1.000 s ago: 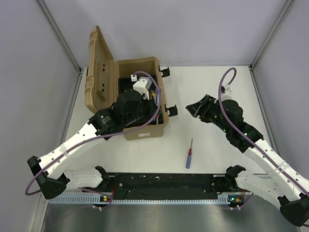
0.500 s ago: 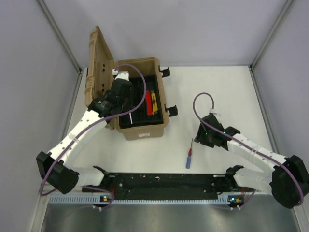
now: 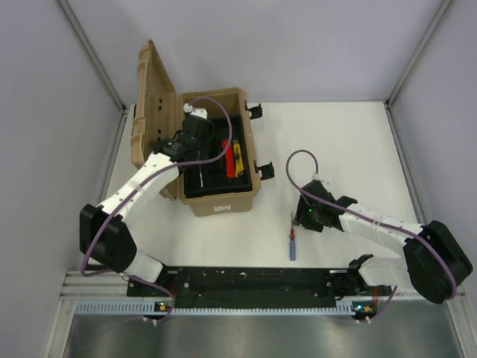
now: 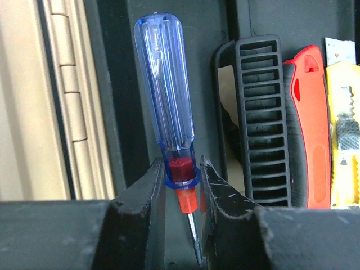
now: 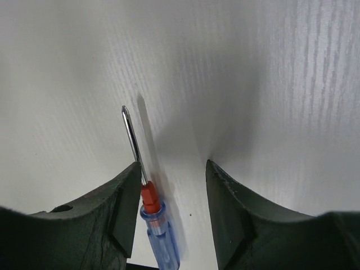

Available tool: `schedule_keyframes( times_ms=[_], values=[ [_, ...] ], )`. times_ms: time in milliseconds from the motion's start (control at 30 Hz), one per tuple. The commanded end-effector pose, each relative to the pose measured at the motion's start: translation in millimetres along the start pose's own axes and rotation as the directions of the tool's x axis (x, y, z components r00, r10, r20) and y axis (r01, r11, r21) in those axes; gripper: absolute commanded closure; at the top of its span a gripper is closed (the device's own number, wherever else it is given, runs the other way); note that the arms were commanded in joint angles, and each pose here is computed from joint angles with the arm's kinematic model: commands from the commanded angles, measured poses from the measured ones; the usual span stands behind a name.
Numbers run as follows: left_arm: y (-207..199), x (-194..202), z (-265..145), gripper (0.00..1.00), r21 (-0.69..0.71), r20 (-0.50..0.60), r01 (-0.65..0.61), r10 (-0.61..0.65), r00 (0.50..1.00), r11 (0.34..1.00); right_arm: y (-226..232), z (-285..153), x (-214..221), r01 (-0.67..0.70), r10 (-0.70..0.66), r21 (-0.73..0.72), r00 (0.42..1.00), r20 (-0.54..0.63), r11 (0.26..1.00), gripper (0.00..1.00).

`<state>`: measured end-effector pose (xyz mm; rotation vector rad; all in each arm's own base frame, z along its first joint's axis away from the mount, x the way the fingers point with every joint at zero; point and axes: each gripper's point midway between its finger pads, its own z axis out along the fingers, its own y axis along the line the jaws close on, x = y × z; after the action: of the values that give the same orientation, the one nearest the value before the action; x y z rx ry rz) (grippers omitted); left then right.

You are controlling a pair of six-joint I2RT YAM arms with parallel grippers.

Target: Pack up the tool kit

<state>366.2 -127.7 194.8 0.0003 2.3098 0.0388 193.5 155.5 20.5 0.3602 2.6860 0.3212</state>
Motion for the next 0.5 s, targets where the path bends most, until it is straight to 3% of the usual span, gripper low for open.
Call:
schedule_keyframes(
  times_ms=[0, 133, 467],
  values=[
    [-5.0, -28.1, 3.1, 1.00, 0.007, 0.073, 0.006, -0.007, 0.997, 1.000, 4.2, 9.7, 13.9, 0.003, -0.003, 0.002, 0.999, -0.037, 1.000, 0.52],
    [-10.3, -25.0, 8.3, 0.96, 0.024, 0.057, 0.022, -0.024, 0.998, 0.999, -1.3, 15.3, 19.9, -0.005, 0.006, 0.025, 0.999, -0.047, 1.000, 0.53],
    [-22.4, -45.4, -15.4, 0.55, 0.113, 0.082, 0.028, -0.037, 0.996, 0.993, -6.5, 15.9, 14.9, 0.009, -0.008, 0.046, 1.000, -0.012, 0.999, 0.77]
  ],
)
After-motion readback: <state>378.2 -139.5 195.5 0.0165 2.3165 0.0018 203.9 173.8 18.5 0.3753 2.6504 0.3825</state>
